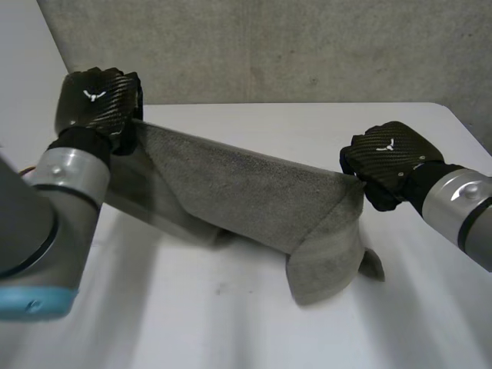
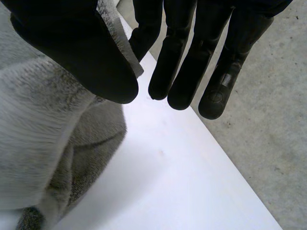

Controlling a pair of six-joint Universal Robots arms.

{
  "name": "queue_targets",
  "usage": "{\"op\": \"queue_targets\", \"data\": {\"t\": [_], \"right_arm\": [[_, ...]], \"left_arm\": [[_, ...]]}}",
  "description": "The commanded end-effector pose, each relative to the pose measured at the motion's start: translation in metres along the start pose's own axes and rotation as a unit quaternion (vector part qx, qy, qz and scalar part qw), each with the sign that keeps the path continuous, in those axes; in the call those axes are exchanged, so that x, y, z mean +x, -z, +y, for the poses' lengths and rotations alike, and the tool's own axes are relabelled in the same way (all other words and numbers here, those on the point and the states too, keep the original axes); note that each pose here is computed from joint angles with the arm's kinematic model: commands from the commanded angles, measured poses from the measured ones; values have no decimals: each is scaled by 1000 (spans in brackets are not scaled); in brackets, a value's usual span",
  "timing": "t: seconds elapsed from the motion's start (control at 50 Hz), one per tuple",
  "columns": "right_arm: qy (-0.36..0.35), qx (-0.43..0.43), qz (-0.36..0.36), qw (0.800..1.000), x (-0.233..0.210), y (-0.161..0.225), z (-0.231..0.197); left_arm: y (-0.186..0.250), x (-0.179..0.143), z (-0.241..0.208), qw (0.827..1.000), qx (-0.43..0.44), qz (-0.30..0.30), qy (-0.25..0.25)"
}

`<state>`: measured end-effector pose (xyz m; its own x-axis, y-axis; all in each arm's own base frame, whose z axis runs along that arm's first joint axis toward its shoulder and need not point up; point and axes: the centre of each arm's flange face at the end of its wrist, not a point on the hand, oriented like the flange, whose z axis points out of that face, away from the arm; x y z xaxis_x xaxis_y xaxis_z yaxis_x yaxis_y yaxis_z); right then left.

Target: Fold the towel.

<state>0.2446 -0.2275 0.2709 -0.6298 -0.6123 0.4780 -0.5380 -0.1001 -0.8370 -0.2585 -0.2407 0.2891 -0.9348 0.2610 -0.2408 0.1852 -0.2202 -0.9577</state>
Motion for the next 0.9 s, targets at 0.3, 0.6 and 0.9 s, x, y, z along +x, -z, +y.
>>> {"op": "queue_targets", "data": {"t": [0.3, 0.6, 0.9], "right_arm": [[-226, -125, -33, 966, -24, -19, 60], [-413, -184, 15, 892, -5, 0, 97], [-482, -176, -10, 858, -17, -30, 94]], "left_arm": [[69, 31, 87, 983, -145, 100, -50], [88, 14, 92, 982, -163, 77, -51], [101, 3, 83, 986, -146, 62, -48]]}}
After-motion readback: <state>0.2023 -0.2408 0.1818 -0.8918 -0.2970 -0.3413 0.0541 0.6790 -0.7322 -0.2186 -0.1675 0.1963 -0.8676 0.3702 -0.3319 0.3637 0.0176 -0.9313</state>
